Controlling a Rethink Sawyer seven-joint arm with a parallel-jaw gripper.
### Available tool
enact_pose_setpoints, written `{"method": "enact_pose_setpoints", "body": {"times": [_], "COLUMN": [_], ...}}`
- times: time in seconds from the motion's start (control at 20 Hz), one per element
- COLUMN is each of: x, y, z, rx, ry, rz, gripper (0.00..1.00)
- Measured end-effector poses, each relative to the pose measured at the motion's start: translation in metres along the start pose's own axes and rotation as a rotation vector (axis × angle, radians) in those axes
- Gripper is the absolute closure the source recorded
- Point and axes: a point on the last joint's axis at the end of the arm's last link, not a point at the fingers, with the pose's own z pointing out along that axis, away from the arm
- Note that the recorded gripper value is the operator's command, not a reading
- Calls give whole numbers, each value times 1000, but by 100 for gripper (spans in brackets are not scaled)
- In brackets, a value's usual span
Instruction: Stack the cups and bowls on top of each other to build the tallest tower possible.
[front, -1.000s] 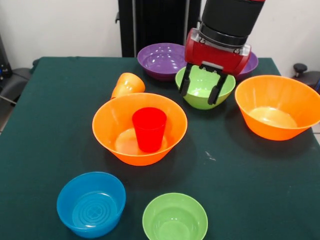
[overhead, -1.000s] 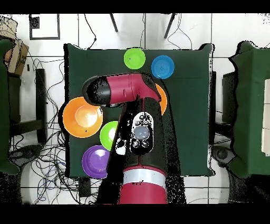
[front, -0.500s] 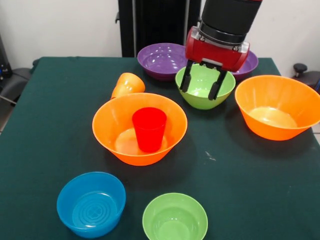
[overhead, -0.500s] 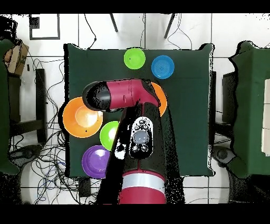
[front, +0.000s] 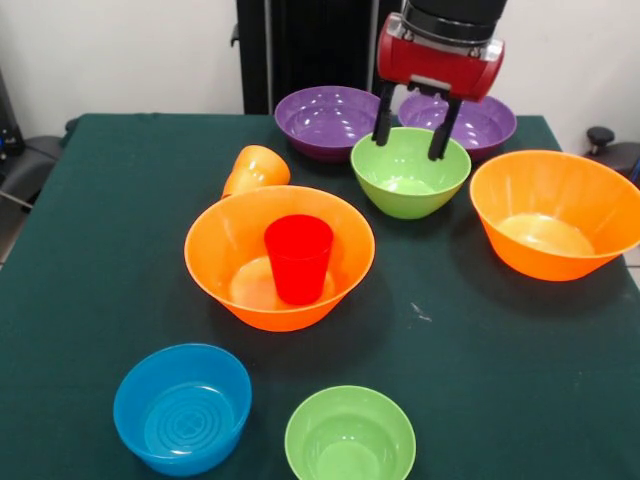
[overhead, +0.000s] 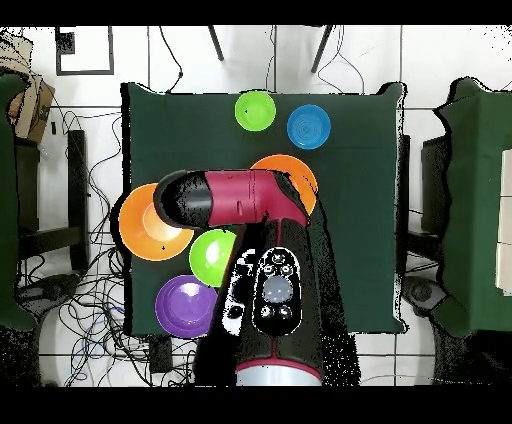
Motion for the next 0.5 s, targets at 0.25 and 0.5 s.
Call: {"method": "enact_pose_setpoints", "body": {"times": [0.25, 0.5], "x": [9, 11], "y": [1, 7], "z": [-5, 0], "rx": [-21, -40], "ry": [-11, -29], "rz": [13, 18], "gripper": [0, 0]}}
